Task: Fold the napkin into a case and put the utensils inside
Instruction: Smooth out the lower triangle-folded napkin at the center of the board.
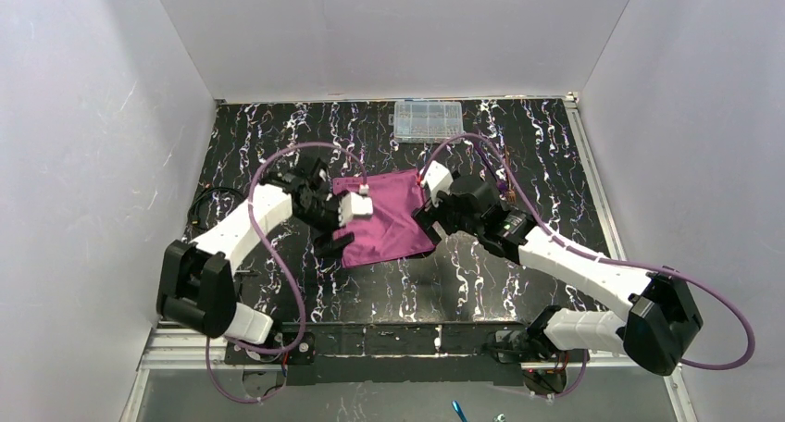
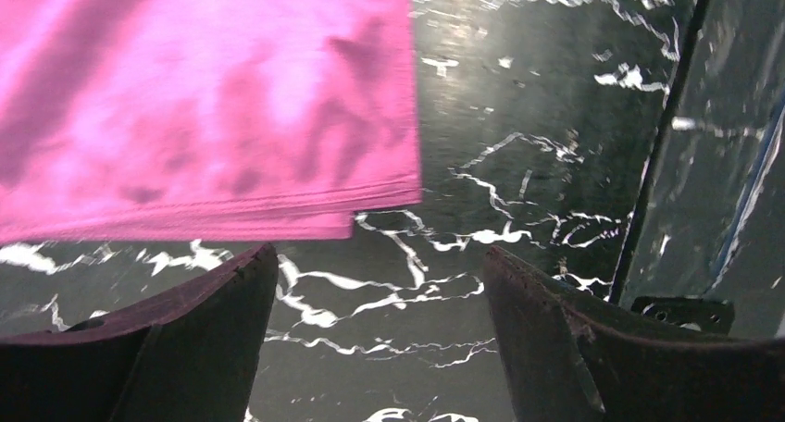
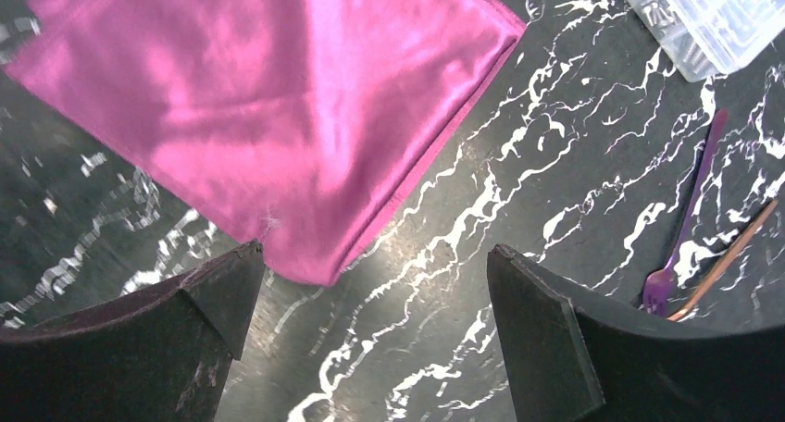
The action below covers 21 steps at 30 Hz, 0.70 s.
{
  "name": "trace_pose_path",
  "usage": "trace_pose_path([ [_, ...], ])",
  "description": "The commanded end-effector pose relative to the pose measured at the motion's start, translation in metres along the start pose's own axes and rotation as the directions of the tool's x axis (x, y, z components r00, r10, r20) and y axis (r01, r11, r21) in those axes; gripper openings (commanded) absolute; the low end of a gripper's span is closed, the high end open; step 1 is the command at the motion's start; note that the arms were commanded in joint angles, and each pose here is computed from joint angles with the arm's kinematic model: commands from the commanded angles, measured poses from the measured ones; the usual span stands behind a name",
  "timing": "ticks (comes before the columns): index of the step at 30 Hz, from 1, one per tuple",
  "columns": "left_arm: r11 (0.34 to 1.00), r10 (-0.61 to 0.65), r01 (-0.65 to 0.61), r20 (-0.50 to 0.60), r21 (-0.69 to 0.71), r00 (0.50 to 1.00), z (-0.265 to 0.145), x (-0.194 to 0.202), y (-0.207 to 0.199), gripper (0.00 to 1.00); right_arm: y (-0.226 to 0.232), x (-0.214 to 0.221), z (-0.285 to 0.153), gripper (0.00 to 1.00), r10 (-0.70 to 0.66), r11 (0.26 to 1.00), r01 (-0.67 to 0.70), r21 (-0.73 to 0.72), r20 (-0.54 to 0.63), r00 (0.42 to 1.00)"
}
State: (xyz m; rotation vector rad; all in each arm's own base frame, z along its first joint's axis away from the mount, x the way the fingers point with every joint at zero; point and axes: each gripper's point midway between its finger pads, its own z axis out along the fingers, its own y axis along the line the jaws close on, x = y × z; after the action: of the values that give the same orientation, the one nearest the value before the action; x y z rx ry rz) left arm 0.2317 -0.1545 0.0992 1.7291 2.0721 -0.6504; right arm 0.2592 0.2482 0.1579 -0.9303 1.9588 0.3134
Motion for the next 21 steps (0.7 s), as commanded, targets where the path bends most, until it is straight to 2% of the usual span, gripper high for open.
trace_pose_path([
  [1, 0.966, 0.257, -0.258, -0.035, -0.021, 0.966, 0.014, 0.009, -0.018, 0.78, 0.003, 0.005, 0.007, 0.99, -0.262, 0.962, 0.265, -0.06, 0.046, 0.964],
  [5, 0.957, 0.284, -0.286, -0.036, -0.051, 0.958, 0.024, 0.012, -0.019, 0.76, 0.009, 0.014, 0.019, 0.99, -0.317, 0.942, 0.318, -0.109, 0.035, 0.948],
  [7, 0.95, 0.291, -0.294, -0.04, -0.102, 0.956, 0.023, 0.01, -0.01, 0.74, -0.004, 0.004, 0.028, 0.99, -0.273, 0.959, 0.277, -0.067, 0.065, 0.96],
  [9, 0.94, 0.254, -0.255, -0.035, -0.224, 0.967, 0.014, 0.0, 0.016, 0.73, -0.018, -0.014, 0.037, 0.99, -0.191, 0.978, 0.199, -0.062, 0.117, 0.975],
  [12, 0.965, 0.058, -0.041, 0.06, -0.259, 0.996, -0.01, -0.013, 0.049, 0.71, -0.04, -0.031, 0.054, 0.98, -0.135, 0.989, 0.141, -0.039, 0.133, 0.982],
  [14, 0.964, -0.092, 0.112, 0.093, -0.239, 0.991, -0.025, -0.018, 0.073, 0.67, -0.052, -0.039, 0.067, 0.96, -0.117, 0.992, 0.121, -0.019, 0.125, 0.985],
  [18, 0.927, -0.295, 0.316, 0.126, -0.202, 0.947, -0.033, -0.026, 0.112, 0.5, -0.076, -0.06, 0.091, 0.91, -0.051, 0.999, 0.048, 0.023, 0.168, 0.984],
  [21, 0.89, -0.417, 0.432, 0.121, -0.145, 0.901, -0.024, -0.031, 0.121, 0.35, -0.09, -0.071, 0.111, 0.85, -0.01, 0.999, 0.0, 0.047, 0.197, 0.98],
])
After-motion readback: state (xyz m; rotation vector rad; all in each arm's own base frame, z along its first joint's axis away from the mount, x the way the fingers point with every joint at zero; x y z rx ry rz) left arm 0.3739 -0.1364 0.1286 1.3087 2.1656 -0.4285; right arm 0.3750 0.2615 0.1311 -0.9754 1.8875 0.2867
